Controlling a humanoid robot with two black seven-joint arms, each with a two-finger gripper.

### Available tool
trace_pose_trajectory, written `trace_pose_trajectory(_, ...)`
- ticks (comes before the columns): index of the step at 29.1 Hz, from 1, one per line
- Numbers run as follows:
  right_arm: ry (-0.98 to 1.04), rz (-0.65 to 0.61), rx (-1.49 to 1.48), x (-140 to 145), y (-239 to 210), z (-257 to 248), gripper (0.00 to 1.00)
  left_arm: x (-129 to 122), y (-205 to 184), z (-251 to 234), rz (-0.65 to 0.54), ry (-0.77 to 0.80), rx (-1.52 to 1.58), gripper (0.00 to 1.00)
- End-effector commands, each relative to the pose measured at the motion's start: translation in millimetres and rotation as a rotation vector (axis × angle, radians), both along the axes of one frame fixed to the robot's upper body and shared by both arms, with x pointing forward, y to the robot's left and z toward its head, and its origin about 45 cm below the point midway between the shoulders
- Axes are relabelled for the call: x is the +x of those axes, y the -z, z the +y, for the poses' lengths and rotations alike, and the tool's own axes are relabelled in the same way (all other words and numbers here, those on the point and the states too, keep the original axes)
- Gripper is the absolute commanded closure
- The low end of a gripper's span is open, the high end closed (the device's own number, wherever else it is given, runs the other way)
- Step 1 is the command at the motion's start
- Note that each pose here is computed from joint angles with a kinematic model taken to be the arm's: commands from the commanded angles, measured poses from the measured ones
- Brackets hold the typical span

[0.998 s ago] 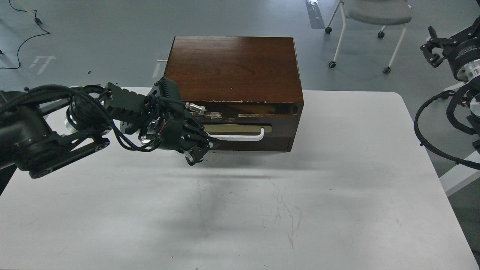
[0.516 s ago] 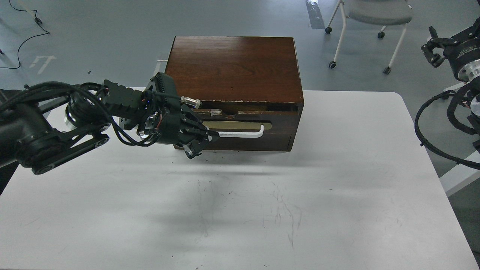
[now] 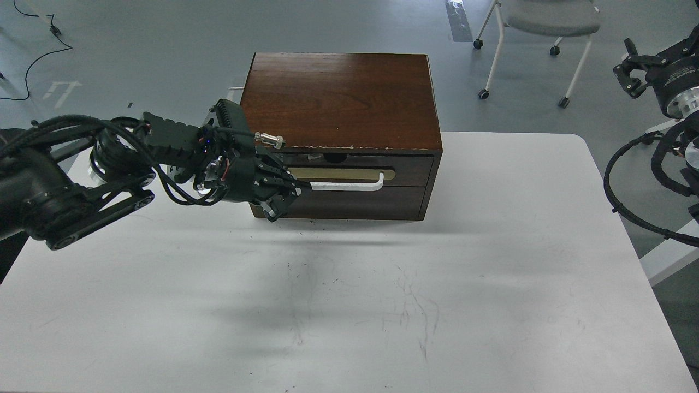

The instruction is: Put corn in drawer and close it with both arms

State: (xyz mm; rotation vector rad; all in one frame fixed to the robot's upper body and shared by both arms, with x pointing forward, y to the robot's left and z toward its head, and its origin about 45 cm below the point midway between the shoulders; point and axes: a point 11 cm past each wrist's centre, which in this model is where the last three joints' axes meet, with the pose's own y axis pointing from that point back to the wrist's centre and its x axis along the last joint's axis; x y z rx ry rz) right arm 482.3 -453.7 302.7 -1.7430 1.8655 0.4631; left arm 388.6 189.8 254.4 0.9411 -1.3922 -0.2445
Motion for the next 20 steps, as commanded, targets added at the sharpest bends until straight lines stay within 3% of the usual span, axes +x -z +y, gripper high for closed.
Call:
trace_pose_trajectory(1, -0.001, -0.007, -0.005, -1, -3, -3, 0.0, 3, -36, -16, 0.104, -0.076, -0.281, 1.0)
trace_pose_trajectory(2, -0.009, -0.01, -0.007, -1, -3, -2, 0.0, 4, -44, -17, 0.123, -0.093, -0.341, 1.0)
trace_pose_trajectory(4, -0.043, -0.037, -0.009, -3, -7, -2, 0.0, 8, -74, -21, 0.21, -0.15, -0.565, 0.64)
trace_pose_trajectory(5, -0.078, -0.063, -0.005, -4, -10, 2, 0.0, 12, -95, -18, 0.277, -0.192, -0.723, 0.18)
trace_pose_trajectory(6, -0.091, -0.073, -0.003, -4, -11, 3, 0.0, 15, -104, -12, 0.303, -0.219, -0.788, 0.12)
trace_pose_trajectory(9, -0.099, -0.083, -0.002, -4, -13, 3, 0.0, 23, -136, 21, 0.42, -0.336, -1.049, 0.05)
trace_pose_trajectory(13, -0.08, -0.08, -0.005, -4, -14, -2, 0.0, 39, -154, 64, 0.504, -0.476, -1.3, 0.03)
trace_pose_trajectory(20, -0.072, -0.062, 0.002, -8, -4, -4, 0.0, 76, -120, 164, 0.58, -0.824, -1.73, 0.02)
